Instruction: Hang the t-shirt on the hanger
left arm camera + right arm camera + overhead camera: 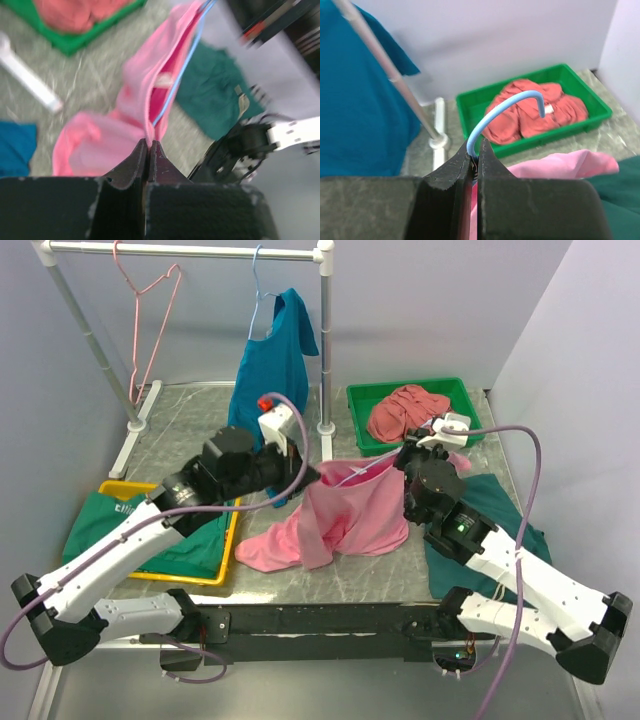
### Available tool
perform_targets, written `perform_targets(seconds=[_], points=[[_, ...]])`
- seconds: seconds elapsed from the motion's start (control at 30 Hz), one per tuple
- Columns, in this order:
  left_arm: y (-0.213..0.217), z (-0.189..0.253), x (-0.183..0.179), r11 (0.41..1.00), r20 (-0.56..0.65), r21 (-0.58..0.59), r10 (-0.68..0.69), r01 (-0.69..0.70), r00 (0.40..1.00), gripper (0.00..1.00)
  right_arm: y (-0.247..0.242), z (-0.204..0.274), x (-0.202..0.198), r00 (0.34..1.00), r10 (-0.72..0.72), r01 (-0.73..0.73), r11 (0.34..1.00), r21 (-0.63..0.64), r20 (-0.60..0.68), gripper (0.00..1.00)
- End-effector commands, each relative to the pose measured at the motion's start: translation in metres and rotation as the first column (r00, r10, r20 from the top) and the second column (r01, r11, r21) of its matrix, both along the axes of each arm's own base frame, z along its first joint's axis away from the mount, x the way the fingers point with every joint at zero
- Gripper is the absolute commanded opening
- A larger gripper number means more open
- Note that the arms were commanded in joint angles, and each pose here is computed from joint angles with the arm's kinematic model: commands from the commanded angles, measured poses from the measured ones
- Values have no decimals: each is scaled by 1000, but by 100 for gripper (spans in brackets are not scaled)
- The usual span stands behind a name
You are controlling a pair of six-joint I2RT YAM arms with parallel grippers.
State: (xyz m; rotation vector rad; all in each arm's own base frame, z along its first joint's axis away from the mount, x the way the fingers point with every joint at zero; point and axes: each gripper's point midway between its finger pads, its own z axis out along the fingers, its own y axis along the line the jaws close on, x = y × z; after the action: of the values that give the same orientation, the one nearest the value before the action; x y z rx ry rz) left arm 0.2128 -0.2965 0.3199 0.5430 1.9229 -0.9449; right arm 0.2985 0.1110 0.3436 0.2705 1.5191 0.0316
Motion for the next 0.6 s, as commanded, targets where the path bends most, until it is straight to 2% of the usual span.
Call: perform_targets(seconds=[0.0, 0.17, 0.27, 0.4, 0.57], points=[[-3, 63, -6, 995, 120, -69, -65, 73, 991, 2, 1, 60, -9, 994, -30, 23, 997, 67, 104, 0], [-4, 93, -15, 988, 167, -86, -111, 126, 980, 4, 20, 74, 2, 996, -27, 25, 999, 34, 85, 0], [1, 87, -14, 992, 166, -41, -109, 117, 980, 5, 34, 91, -1, 993, 21, -28, 998, 62, 114, 0], [4, 83, -20, 991, 153, -31, -126, 132, 980, 5, 35, 118, 2, 992, -11, 7, 1000, 31, 124, 0], [8, 72, -14, 996, 139, 6, -92, 92, 986, 5, 60, 126, 0, 992, 34, -37, 999, 23, 122, 0]])
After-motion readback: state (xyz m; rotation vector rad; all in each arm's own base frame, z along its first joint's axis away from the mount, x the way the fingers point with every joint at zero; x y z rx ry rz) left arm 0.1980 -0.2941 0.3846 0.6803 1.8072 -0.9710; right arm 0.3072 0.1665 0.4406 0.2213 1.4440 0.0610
